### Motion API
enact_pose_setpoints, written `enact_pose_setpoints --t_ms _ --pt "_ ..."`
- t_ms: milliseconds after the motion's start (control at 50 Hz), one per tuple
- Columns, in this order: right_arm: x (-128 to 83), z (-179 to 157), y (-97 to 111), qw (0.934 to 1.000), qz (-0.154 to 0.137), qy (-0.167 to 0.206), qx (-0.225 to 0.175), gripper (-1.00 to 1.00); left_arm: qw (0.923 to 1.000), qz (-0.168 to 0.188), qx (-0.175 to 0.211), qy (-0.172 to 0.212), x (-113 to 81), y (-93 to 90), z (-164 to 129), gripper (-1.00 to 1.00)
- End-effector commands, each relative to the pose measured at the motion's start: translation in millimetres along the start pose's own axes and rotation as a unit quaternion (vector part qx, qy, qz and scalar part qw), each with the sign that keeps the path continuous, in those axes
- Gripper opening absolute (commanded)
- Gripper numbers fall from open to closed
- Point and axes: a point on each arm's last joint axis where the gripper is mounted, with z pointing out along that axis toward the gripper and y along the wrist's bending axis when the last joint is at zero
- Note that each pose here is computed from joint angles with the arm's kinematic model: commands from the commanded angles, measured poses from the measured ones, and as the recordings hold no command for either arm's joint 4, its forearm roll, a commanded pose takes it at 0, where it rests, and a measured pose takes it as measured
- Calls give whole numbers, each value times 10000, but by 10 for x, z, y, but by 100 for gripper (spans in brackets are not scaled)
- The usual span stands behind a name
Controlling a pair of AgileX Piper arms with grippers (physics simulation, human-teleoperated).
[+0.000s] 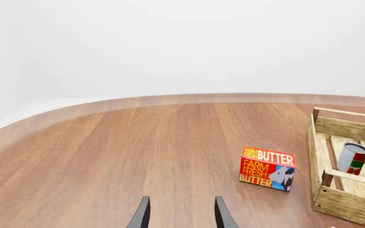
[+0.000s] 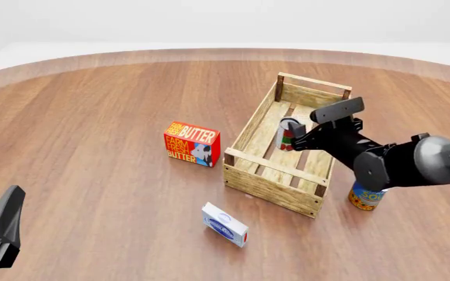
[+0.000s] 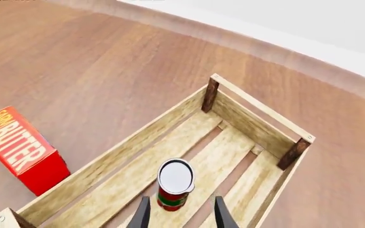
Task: Pick up the tomato sauce, and put it in the wooden tray.
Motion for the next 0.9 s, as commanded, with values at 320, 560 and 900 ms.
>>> enact_pose_setpoints --t_ms 320,560,900 --pt "-54 -373 -43 9998 -5 -192 82 100 10000 0 1 1 0 0 0 100" --pt "-100 -531 -77 9995 -28 -290 145 100 10000 -1 0 0 0 0 0 100" --pt "-170 -744 -114 9989 -98 -408 219 100 10000 0 -1 0 0 0 0 100"
